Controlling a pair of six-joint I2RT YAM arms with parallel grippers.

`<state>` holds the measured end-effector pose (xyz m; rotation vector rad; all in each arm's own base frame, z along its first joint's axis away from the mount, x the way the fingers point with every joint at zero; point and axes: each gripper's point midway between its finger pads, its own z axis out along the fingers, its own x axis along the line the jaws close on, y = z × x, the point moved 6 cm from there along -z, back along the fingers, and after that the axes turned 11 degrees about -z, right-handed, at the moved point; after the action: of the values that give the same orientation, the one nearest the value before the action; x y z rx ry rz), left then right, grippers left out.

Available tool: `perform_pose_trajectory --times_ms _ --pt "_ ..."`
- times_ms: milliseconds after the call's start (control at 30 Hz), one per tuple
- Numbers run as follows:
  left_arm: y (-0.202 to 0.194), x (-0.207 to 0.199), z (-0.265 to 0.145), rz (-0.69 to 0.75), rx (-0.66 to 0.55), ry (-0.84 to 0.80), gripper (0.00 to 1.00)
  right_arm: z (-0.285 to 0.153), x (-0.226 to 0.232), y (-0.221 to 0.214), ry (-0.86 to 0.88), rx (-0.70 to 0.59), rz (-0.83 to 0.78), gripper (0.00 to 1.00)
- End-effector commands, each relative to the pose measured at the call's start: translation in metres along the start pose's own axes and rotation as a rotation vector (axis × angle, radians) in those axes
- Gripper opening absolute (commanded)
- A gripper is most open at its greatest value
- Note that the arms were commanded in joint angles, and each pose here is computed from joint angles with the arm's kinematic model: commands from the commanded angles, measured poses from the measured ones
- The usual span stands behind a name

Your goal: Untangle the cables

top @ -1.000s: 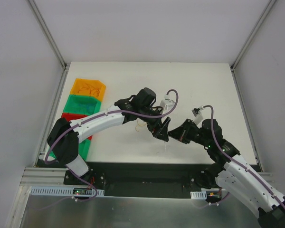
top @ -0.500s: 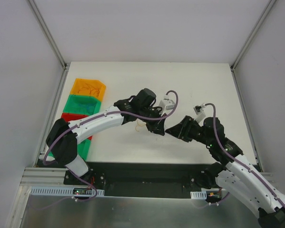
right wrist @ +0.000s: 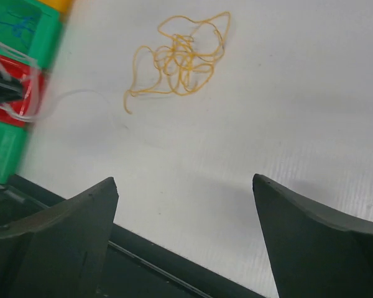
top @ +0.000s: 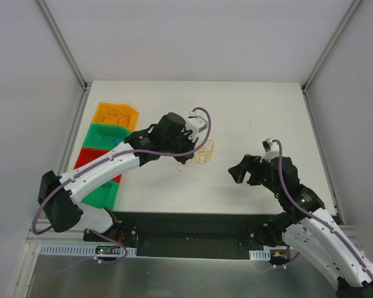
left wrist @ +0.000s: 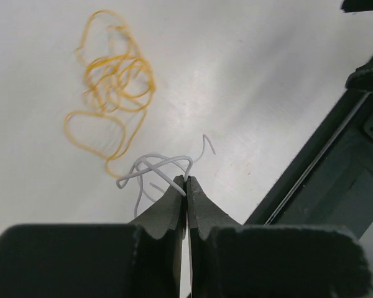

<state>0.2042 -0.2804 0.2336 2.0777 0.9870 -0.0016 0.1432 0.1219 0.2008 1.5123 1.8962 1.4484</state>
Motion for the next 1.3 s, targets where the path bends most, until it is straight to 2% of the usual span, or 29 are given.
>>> perform_pose_trajectory --times_ms 0,100,233,400,533,767,900,1067,1267 --pt "-0.017 0.043 -0.065 -0.231 -0.125 0.248 0.00 0.015 -0.014 -0.018 -0.013 0.068 -0.124 0.92" --pt "-0.047 0.078 -0.109 -0.446 -0.217 0.412 0.00 0.026 -0.014 -0.029 0.036 0.106 -0.133 0.92" --pt "-0.085 0.100 -0.161 -0.640 -0.292 0.630 0.00 0.033 -0.015 -0.038 0.065 0.130 -0.142 0.92" --pt "-0.125 0.116 -0.192 -0.889 -0.204 0.861 0.00 0.038 -0.018 -0.044 0.071 0.096 -0.130 0.93" --pt "-0.138 0.124 -0.210 -1.041 -0.242 0.970 0.00 0.042 -0.030 -0.059 0.011 0.095 -0.121 0.92" --pt "-0.154 0.138 -0.256 -1.150 -0.502 1.310 0.00 0.046 -0.036 -0.064 -0.008 0.048 -0.114 0.92" --pt "-0.162 0.147 -0.250 -1.178 -0.505 1.368 0.00 0.044 -0.034 -0.065 0.010 0.030 -0.118 0.92" --pt "-0.165 0.156 -0.233 -1.214 -0.481 1.331 0.00 0.042 -0.034 -0.064 0.015 0.004 -0.118 0.92" --pt "-0.179 0.164 -0.217 -1.240 -0.472 1.340 0.00 0.044 -0.034 -0.066 0.018 0.032 -0.118 0.92"
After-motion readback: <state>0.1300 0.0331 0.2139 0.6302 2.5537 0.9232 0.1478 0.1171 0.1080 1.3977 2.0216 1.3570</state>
